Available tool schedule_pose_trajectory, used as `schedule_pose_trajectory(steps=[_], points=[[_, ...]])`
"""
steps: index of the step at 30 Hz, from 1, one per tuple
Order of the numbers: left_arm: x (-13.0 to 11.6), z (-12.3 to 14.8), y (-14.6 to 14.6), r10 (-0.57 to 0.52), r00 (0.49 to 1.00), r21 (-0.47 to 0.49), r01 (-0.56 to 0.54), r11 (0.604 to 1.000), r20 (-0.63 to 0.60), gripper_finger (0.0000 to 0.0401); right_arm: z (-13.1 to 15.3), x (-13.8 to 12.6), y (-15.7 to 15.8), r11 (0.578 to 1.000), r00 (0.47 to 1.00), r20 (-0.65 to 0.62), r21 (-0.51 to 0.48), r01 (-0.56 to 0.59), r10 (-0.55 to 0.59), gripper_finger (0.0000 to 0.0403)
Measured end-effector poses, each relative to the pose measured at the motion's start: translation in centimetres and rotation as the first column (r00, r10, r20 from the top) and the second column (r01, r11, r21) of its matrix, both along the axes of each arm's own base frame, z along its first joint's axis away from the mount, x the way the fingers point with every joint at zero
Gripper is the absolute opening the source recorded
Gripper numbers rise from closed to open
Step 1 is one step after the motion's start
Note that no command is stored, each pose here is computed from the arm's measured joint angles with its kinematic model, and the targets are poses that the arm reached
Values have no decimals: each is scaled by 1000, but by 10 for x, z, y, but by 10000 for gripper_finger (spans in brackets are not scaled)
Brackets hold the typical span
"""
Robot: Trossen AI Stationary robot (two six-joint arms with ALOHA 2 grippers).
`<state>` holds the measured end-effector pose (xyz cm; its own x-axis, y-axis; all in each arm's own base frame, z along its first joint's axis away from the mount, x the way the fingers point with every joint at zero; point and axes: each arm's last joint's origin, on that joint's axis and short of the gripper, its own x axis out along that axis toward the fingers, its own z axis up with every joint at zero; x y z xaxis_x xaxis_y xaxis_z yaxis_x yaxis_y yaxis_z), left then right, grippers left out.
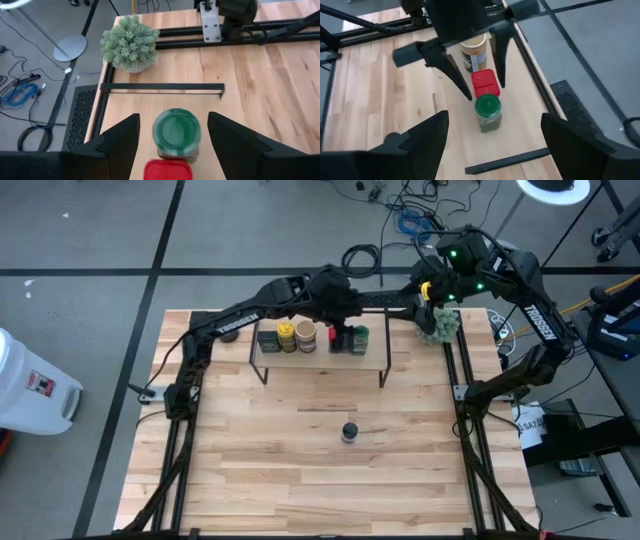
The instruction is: Shelf spices
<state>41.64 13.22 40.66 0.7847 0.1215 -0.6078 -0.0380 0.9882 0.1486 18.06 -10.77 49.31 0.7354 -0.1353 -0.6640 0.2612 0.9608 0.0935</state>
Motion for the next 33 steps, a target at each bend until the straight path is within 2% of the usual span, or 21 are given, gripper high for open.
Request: schedule_pose_trajectory(steps=[5,10,12,15,19,22,26,33], points=[[-27,32,-13,38,998,-20,-37,999,50,242,-3,-14,29,973,992,-37,202,-114,124,306],[-56,65,-23,81,988,-10,-80,997,134,242,1,-17,60,948,966,7,190,-255,258,306],[-65,73,-25,91,983,-6,-91,996,157,242,-7,-10,69,942,953,-29,167,-292,301,306],[-76,83,-28,111,977,12,-115,993,182,242,-30,8,77,929,932,-103,174,-326,347,306],[-85,89,-30,125,973,21,-132,991,192,242,-68,44,89,915,924,-89,204,-349,372,306],[-90,89,-31,144,976,25,-150,988,160,242,-100,66,100,907,925,-76,240,-346,373,308],[-96,83,-32,172,982,30,-175,984,83,242,-139,86,117,901,915,-122,267,-343,384,318],[-98,81,-33,173,984,28,-174,984,49,242,-175,116,138,889,902,-99,244,-387,420,333]])
